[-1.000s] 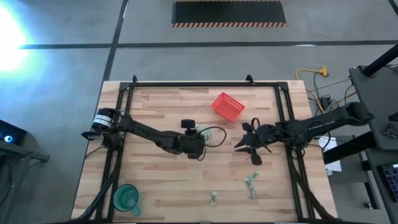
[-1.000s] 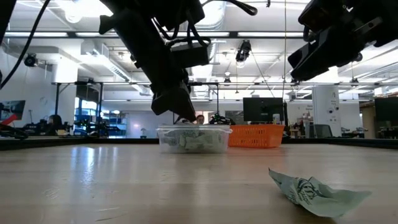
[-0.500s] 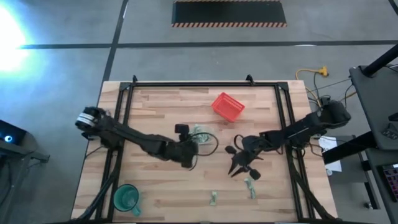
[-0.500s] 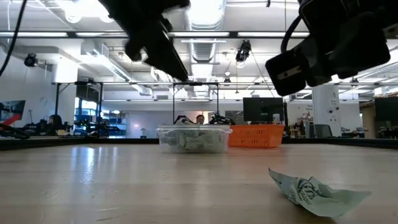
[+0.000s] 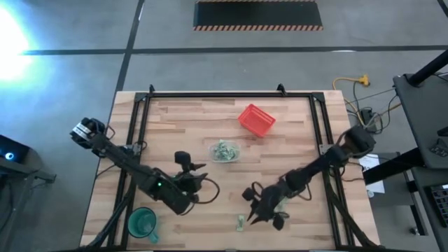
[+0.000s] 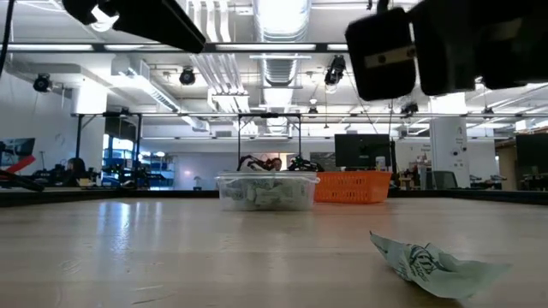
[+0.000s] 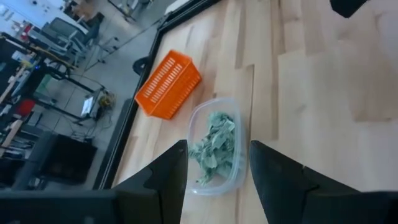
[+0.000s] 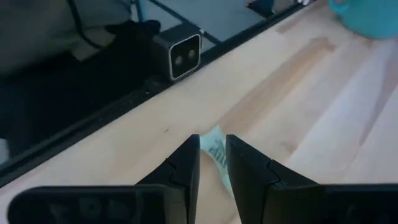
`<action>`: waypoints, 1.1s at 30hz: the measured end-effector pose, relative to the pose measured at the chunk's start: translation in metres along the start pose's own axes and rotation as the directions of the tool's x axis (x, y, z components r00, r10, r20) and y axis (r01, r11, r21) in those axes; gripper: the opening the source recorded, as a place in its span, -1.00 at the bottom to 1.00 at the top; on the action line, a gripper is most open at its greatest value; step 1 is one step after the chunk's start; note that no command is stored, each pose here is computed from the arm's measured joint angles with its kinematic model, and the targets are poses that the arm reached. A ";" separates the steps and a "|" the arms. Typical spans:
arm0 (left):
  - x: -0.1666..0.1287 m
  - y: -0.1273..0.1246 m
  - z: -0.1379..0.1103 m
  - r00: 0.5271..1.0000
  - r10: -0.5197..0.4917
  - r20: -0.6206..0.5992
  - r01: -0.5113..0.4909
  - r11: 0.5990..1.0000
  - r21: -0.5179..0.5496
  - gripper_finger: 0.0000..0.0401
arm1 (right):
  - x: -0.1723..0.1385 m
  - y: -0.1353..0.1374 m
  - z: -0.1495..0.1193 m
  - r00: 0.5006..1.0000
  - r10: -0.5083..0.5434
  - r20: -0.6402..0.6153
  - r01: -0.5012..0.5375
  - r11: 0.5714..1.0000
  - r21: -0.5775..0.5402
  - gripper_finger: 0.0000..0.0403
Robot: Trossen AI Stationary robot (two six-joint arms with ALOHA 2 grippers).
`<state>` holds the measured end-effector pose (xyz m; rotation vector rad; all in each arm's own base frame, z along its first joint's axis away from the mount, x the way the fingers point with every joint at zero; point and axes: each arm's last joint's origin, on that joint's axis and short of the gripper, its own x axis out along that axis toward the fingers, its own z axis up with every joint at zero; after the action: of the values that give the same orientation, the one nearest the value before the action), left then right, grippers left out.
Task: Pick and place items into bin
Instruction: Put the stevia packet into the transparent bin
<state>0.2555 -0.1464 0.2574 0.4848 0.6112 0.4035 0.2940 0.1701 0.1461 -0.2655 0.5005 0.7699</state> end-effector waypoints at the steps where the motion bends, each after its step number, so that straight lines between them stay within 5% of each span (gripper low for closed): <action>1: -0.001 -0.001 -0.001 1.000 -0.003 0.003 0.003 1.000 0.002 -0.23 | 0.004 0.001 0.003 1.000 -0.010 -0.024 0.010 1.000 -0.008 -0.66; 8: -0.002 -0.001 -0.001 1.000 -0.004 0.010 0.004 1.000 -0.018 -0.23 | 0.036 0.000 0.006 0.980 -0.050 -0.191 0.048 0.999 -0.014 -0.59; 24: -0.001 -0.001 -0.004 1.000 -0.002 0.005 0.002 1.000 -0.021 -0.23 | 0.071 -0.008 0.006 0.946 -0.028 -0.323 0.040 0.999 0.030 0.06; 33: -0.001 -0.001 -0.005 1.000 -0.002 0.005 0.002 1.000 -0.020 -0.23 | 0.069 -0.015 0.002 0.938 -0.030 -0.346 0.071 0.992 0.105 -0.01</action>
<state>0.2521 -0.1464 0.2534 0.4659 0.6027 0.4062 0.3469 0.2016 0.1125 -0.3060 0.8644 0.6431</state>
